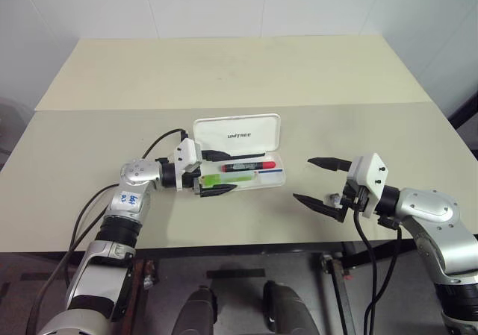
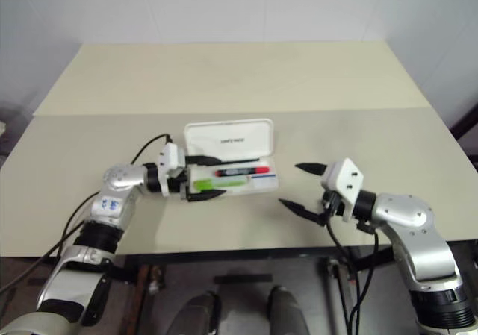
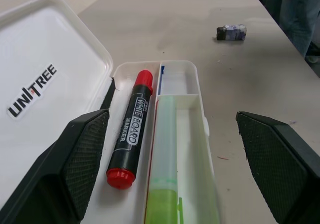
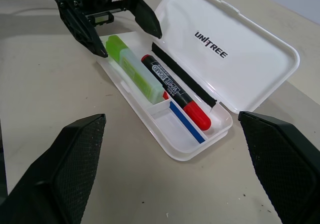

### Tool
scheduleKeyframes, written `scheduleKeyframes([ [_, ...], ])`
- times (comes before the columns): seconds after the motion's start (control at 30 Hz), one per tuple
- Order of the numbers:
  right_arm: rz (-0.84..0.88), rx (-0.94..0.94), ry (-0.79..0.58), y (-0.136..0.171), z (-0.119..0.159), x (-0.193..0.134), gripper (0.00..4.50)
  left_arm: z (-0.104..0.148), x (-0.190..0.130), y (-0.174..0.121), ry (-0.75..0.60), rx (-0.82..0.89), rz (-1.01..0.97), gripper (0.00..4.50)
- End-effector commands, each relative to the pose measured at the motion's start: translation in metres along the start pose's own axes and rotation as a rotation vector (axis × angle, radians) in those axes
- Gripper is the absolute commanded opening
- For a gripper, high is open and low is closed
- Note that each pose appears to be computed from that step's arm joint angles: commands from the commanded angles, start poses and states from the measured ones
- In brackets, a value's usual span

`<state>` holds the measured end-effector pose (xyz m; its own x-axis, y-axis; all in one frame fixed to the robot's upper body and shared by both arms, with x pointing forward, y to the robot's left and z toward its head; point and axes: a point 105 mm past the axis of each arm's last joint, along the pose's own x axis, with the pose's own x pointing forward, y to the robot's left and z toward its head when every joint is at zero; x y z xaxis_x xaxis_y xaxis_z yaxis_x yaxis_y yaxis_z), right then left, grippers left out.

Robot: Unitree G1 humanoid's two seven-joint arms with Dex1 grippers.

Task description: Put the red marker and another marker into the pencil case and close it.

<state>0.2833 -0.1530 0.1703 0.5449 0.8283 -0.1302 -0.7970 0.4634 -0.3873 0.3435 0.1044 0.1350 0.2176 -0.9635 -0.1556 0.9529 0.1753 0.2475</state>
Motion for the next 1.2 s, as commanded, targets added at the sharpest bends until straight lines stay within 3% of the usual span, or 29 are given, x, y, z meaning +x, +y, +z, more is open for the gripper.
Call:
scheduleKeyframes([
  [0.03,-0.003,-0.036,-0.043,0.001,0.015,0.0,4.5,0.006,0.0,-0.018,-0.026,-0.022,-0.124,4.32],
  [0.47,-0.019,-0.031,-0.048,0.002,0.014,0.001,4.5,0.005,-0.002,-0.02,0.019,0.002,-0.158,4.32],
  [0.7,-0.02,-0.03,-0.054,0.002,0.014,0.003,4.5,0.017,-0.001,0.0,-0.022,0.118,-0.034,4.32],
  [0.93,-0.019,-0.033,-0.06,0.001,0.016,0.004,4.5,0.001,-0.005,0.014,0.083,0.115,0.044,4.32],
  [1.2,-0.015,-0.037,-0.062,0.001,0.018,0.005,4.5,-0.008,-0.004,0.003,0.107,0.031,-0.033,4.32],
])
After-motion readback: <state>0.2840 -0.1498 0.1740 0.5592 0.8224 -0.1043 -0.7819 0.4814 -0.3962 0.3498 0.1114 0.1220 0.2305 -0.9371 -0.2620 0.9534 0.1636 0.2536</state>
